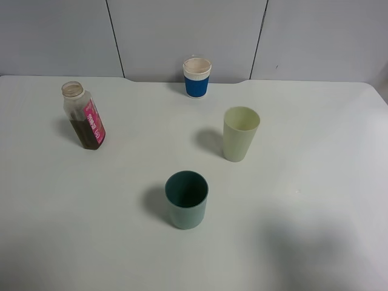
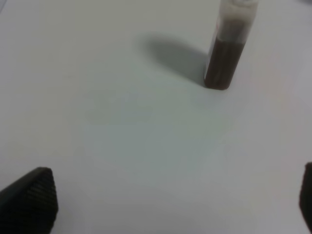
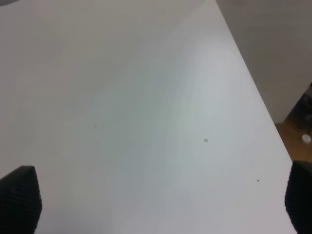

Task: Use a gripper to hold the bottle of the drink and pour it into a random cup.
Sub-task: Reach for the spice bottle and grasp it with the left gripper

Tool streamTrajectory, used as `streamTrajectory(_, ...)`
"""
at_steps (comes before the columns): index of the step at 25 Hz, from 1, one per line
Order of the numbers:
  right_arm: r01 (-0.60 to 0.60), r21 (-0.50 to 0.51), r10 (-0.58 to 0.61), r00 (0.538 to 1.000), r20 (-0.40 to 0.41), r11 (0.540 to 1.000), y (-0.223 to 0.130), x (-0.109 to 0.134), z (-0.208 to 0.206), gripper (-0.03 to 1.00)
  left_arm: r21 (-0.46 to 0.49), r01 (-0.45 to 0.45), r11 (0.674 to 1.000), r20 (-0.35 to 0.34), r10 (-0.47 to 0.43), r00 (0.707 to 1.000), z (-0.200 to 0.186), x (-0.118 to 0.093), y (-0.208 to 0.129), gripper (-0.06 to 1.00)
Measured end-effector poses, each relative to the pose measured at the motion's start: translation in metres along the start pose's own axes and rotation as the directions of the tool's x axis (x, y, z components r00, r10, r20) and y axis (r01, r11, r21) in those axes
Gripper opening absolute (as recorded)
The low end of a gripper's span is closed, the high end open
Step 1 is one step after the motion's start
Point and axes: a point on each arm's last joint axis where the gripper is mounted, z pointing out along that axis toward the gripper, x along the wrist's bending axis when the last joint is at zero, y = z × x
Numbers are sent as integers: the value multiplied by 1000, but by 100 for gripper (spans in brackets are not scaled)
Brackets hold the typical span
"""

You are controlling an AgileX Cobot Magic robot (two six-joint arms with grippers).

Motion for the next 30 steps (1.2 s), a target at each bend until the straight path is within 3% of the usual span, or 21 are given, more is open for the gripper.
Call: streamTrajectory(30,0,0,0,1000,0,1000,0,0,0,100,5,28,1000,-1,-28,1000,1,0,0,98)
